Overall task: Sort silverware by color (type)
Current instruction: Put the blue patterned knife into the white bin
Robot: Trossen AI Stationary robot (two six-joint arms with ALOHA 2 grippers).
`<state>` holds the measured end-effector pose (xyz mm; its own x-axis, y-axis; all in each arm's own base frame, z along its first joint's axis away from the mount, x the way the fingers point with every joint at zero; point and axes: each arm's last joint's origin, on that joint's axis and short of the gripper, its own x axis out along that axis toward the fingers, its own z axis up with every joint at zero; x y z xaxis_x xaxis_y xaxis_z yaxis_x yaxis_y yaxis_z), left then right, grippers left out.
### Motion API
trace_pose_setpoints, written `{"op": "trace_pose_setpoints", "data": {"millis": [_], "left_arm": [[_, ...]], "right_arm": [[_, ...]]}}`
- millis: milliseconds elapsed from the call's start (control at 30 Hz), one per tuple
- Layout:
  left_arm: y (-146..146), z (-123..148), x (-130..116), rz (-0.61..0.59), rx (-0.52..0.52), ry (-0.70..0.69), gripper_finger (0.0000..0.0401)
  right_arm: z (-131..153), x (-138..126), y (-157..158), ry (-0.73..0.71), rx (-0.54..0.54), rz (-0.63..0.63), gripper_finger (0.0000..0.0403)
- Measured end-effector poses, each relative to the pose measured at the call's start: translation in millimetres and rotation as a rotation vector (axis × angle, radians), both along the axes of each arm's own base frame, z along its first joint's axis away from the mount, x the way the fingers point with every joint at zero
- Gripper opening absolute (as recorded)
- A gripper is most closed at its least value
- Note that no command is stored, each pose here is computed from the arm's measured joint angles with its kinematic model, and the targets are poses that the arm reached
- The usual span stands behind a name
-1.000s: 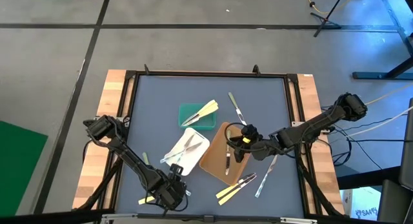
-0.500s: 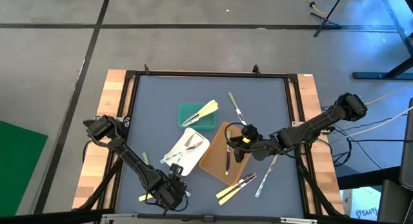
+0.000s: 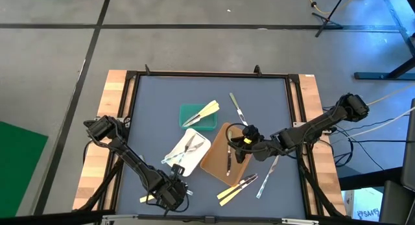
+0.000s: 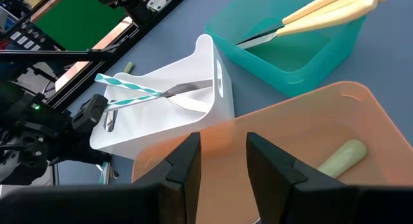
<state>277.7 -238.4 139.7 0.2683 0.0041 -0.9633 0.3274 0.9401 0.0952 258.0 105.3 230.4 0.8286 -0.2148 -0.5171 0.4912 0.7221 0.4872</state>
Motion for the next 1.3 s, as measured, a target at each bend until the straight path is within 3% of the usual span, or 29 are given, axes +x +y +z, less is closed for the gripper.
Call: {"op": "trace_pose_setpoints", "data": {"millis": [700,1300], "left_arm": [[-14,34,15,-0.004,-0.047,-0.041,0.0023],[-29,105,38,0.005,-0.150,-0.170,0.0023]], "right_arm": [[0,0,0,-0.002,0.001,0.000,0.0111],[7,5,6,-0.069,0.104,0.091,0.0111]]}}
